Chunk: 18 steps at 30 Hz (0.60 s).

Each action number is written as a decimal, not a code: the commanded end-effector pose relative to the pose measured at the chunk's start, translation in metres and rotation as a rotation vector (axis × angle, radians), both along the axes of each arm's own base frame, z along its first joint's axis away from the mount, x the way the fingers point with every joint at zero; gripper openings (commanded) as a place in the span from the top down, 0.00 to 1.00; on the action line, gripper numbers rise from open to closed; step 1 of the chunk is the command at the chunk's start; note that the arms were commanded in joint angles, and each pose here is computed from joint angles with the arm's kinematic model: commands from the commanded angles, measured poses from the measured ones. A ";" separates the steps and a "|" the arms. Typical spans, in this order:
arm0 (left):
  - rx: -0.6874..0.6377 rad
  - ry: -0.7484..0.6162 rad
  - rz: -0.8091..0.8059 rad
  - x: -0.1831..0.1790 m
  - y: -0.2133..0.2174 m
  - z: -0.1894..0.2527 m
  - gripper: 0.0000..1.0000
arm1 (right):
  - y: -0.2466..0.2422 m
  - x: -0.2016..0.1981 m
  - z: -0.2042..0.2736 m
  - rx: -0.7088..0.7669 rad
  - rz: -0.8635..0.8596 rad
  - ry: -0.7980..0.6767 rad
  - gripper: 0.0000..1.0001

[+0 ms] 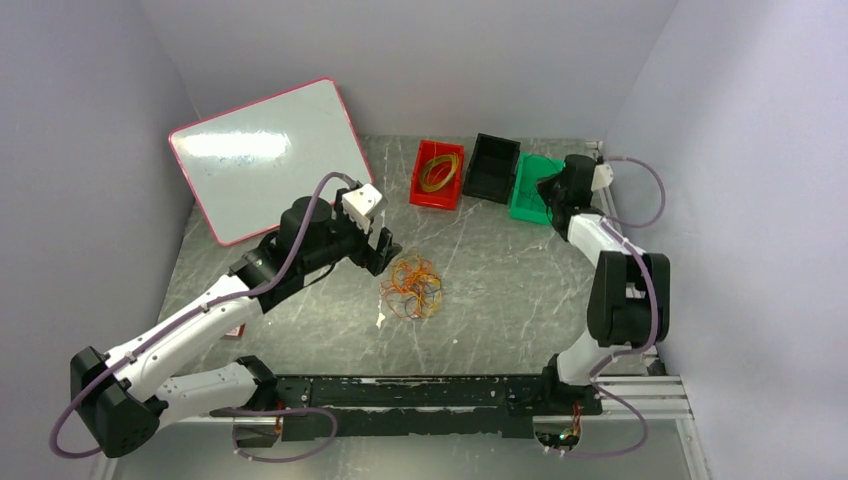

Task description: Untangle the cables

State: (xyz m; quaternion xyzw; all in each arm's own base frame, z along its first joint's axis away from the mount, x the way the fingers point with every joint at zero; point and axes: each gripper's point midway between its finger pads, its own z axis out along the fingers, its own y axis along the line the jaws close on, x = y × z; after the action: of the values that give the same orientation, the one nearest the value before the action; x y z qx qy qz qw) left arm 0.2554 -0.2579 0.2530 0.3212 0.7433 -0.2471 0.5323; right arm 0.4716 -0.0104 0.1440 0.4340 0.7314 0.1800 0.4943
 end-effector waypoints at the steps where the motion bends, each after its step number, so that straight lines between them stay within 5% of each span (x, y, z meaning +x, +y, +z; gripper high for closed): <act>1: 0.002 -0.001 0.022 0.000 0.006 0.001 0.11 | 0.009 0.018 -0.011 -0.104 0.159 0.065 1.00; 7: 0.004 0.000 0.025 0.000 0.008 0.001 0.11 | 0.016 0.050 -0.041 -0.139 0.292 0.164 1.00; 18: -0.008 0.007 0.024 -0.002 0.007 0.001 0.11 | -0.010 0.070 -0.094 -0.153 0.274 0.303 1.00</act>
State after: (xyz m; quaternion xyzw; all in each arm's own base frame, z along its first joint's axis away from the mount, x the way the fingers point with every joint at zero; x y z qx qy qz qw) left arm 0.2528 -0.2554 0.2527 0.3203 0.7459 -0.2464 0.5295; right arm 0.5404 -0.0137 0.0712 0.3241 0.8416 0.1420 0.4082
